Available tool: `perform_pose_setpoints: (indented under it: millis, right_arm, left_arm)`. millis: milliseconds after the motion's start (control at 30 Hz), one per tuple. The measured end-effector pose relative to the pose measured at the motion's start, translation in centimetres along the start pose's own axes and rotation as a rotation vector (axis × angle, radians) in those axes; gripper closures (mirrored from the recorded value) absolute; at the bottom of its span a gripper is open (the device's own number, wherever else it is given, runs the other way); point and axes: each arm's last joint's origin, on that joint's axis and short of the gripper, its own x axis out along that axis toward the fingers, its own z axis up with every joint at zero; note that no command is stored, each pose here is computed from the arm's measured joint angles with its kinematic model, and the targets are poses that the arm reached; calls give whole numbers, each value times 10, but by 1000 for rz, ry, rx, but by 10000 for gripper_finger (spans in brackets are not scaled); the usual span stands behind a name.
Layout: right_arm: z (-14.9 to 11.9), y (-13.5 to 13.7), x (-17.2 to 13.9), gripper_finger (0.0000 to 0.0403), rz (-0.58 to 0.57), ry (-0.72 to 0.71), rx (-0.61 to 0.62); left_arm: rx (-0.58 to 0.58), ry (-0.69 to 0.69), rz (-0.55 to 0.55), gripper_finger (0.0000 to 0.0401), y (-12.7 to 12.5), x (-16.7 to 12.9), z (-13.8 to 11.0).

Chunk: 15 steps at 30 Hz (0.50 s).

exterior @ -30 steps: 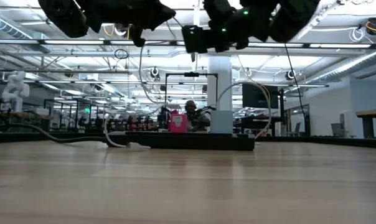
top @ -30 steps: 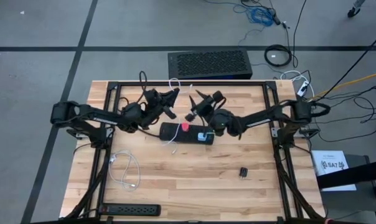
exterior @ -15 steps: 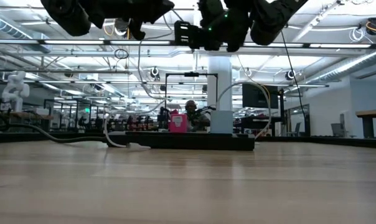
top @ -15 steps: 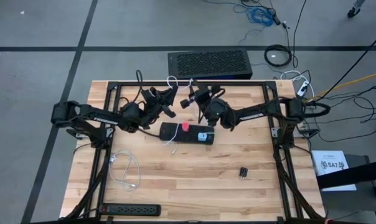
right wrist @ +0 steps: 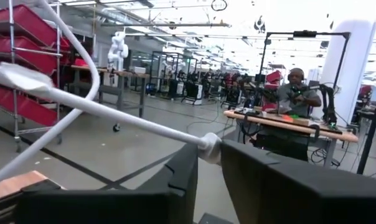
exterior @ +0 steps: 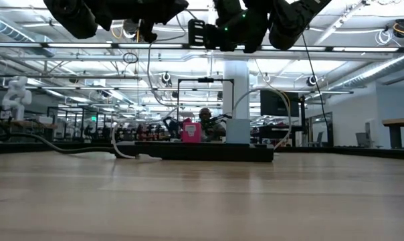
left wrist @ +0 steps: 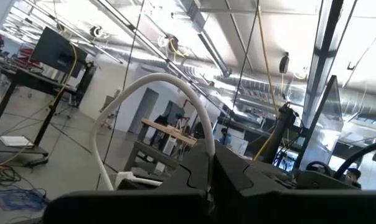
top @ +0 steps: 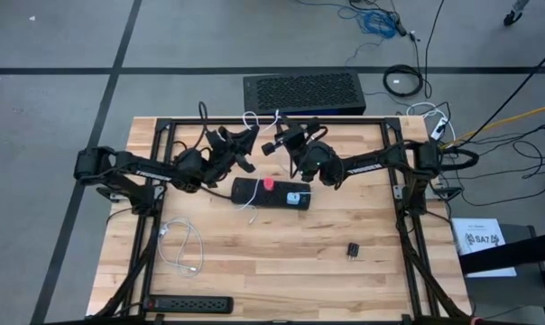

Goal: Insert USB
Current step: Insert the white USB cable into the pink charger adapter

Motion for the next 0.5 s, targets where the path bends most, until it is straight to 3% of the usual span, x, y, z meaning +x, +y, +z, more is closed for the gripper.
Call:
perform_pose_setpoints:
  millis: [333, 400, 500]
  right_arm:
    - [4, -1, 0, 298, 8, -36, 17]
    - [5, -1, 0, 310, 6, -39, 6]
    - [5, -1, -1, 357, 9, -39, -23]
  left_arm:
    - [0, 10, -15, 395, -2, -1, -1]
    - [1, 11, -16, 395, -2, -1, -1]
    - [20, 12, -20, 395, -2, -1, -1]
